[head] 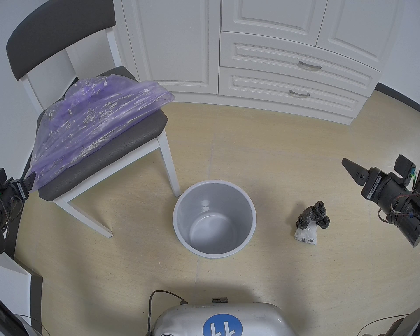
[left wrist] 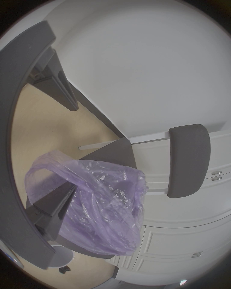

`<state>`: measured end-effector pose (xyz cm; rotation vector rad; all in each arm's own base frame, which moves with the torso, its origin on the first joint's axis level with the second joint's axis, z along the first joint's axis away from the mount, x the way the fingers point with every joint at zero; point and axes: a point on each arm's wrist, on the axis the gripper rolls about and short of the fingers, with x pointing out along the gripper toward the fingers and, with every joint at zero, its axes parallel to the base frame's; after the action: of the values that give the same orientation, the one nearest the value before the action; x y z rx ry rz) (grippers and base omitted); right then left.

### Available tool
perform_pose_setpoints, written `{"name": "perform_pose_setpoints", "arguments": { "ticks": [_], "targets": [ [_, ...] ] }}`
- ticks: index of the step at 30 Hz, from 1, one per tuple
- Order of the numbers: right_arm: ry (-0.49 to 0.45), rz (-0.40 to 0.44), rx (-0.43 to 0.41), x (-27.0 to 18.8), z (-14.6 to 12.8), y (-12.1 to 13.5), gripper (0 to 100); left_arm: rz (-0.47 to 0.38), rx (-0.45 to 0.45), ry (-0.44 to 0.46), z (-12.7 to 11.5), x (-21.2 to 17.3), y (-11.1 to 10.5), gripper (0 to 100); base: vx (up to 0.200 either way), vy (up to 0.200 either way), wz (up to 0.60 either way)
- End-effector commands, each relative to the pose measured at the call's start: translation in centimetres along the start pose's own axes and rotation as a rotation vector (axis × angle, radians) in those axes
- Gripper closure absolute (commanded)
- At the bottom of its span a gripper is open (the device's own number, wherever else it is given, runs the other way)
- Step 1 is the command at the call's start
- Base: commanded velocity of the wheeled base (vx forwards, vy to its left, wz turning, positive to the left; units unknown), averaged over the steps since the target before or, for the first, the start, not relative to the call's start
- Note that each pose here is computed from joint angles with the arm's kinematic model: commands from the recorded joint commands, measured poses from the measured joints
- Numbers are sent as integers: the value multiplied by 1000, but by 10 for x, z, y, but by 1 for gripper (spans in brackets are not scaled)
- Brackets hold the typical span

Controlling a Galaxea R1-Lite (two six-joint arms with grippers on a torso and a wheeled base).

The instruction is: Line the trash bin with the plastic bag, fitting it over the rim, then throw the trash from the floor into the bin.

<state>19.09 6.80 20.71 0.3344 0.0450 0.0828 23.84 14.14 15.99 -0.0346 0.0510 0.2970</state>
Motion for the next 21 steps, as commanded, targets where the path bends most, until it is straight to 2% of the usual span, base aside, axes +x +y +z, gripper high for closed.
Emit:
{"name": "perform_pose_setpoints", "arguments": {
  "ticks": [1,4,9,12,17,21],
  "targets": [
    [-6,4,-1,-1,1,0,0,1,-5,31,-10,8,3,0,0,0,0],
    [-1,5,-2,0,0,0,0,1,-6,34,-17,17,5,0,0,0,0],
    [12,1,-1,2,-3,0,0,5,8,-38,-20,32,9,0,0,0,0],
    [10,0,-1,2,-2,0,0,14,27,-131,-20,40,11,0,0,0,0],
    [14,-2,-1,3,-3,0,0,18,32,-200,-12,38,10,0,0,0,0],
    [14,0,-1,3,-3,0,0,4,-1,-248,0,32,6,0,0,0,0]
  ]
}}
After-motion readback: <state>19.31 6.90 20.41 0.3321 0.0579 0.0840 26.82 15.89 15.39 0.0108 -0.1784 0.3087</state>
